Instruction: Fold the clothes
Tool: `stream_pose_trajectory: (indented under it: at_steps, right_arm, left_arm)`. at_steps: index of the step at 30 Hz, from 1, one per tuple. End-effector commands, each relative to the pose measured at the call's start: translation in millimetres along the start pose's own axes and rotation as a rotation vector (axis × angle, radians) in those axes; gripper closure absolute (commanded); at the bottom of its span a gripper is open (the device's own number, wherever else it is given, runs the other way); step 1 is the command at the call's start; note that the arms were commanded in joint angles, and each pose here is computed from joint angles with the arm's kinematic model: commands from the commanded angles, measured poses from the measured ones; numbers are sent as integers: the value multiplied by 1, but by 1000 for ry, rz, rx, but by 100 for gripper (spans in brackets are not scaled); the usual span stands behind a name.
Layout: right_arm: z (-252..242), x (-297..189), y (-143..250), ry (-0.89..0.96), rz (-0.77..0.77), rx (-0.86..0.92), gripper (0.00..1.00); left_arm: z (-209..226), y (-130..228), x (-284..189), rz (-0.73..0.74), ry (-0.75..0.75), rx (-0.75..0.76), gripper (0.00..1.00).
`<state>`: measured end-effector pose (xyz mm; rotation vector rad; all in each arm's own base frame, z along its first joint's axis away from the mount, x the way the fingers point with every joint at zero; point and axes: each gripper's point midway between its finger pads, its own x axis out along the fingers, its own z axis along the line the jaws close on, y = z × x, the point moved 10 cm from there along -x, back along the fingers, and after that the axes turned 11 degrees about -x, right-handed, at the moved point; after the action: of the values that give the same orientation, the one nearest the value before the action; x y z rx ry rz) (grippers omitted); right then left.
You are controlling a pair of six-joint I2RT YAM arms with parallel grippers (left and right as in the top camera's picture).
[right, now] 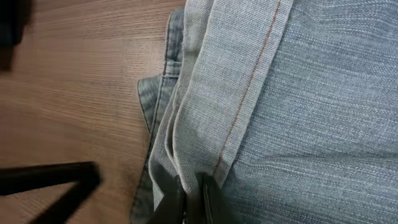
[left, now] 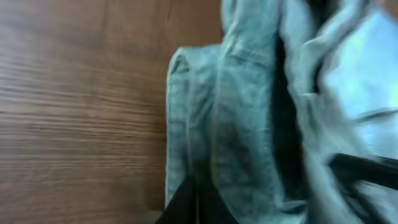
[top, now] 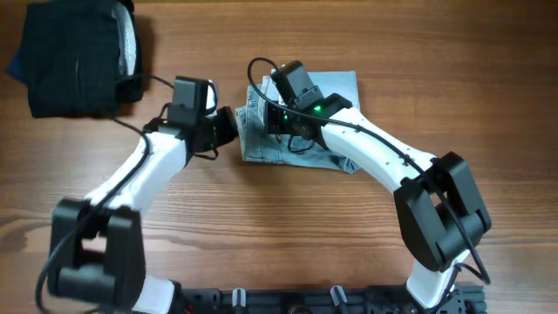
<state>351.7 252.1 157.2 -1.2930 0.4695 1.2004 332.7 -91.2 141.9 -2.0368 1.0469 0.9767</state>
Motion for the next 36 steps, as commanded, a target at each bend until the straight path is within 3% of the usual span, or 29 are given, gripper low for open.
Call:
stream_pose_trajectory:
  at_steps: [1, 10, 22, 28, 36]
  right_arm:
    - [13, -15, -12, -64, -48, -16, 96]
    - [21, -20, -16, -156, -58, -25, 96]
    - [35, -74, -31, -211, -181, -53, 96]
    - [48, -101, -38, -330, -236, -88, 96]
    - [50, -102, -37, -356, -230, -95, 96]
  left_arm:
    - [10, 8, 28, 102, 17, -23, 96]
    - [14, 7, 47, 123, 45, -32, 96]
    - [22, 16, 74, 158, 14, -52, 96]
    - [27, 18, 80, 168, -7, -78, 96]
    - [26, 18, 80, 175, 0, -78, 96]
